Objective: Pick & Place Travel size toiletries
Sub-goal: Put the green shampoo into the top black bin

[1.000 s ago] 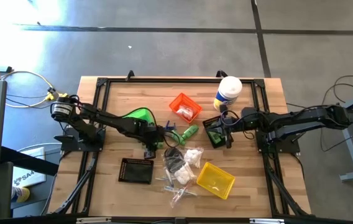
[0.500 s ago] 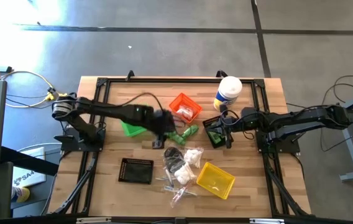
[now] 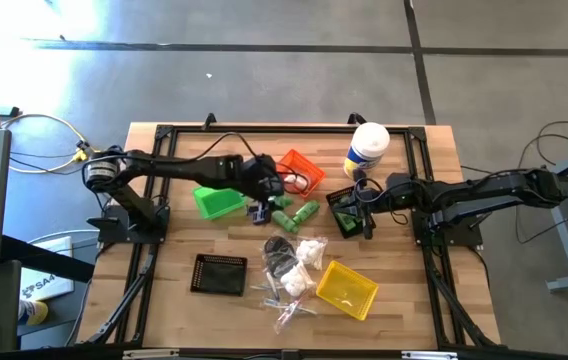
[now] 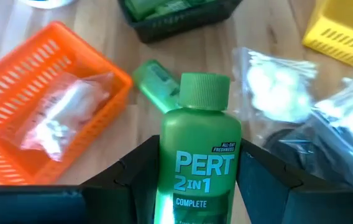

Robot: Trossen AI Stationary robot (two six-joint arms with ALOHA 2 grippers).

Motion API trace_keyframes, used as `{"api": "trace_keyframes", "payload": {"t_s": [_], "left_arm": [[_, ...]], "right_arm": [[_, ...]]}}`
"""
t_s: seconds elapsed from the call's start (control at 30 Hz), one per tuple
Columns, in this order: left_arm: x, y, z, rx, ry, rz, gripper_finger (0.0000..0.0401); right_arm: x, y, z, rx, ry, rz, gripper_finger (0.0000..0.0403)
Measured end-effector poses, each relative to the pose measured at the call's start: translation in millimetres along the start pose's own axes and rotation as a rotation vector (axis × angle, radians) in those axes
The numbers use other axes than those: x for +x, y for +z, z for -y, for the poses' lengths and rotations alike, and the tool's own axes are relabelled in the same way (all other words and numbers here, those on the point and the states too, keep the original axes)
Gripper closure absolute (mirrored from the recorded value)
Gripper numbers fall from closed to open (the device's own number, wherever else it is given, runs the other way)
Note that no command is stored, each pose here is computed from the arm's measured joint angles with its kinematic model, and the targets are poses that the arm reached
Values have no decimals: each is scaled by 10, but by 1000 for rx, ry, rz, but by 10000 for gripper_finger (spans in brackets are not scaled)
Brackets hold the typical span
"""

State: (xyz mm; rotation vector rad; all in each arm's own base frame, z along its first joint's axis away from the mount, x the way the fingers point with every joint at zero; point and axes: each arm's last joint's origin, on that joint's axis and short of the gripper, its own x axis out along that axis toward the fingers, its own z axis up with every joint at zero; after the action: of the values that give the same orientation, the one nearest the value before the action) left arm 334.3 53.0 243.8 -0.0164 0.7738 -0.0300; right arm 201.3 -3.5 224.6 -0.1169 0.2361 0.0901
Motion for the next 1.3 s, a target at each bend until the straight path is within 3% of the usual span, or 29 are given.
{"api": "trace_keyframes", "payload": {"t_s": [0.2,0.37,0.7,1.07,1.3], "left_arm": [[7,27,-19,77,24,42,221],[18,0,-129,64,38,54,221],[204,-288,-208,45,62,221,221],[12,-27,-196,145,107,465,221],[-105,50,-173,153,74,543,221]], "right_arm": [[0,3,0,-1,-1,3,401],[0,3,2,-1,-4,2,401],[8,6,4,17,-5,9,401],[145,74,93,78,-241,131,401],[205,107,97,79,-223,203,401]]}}
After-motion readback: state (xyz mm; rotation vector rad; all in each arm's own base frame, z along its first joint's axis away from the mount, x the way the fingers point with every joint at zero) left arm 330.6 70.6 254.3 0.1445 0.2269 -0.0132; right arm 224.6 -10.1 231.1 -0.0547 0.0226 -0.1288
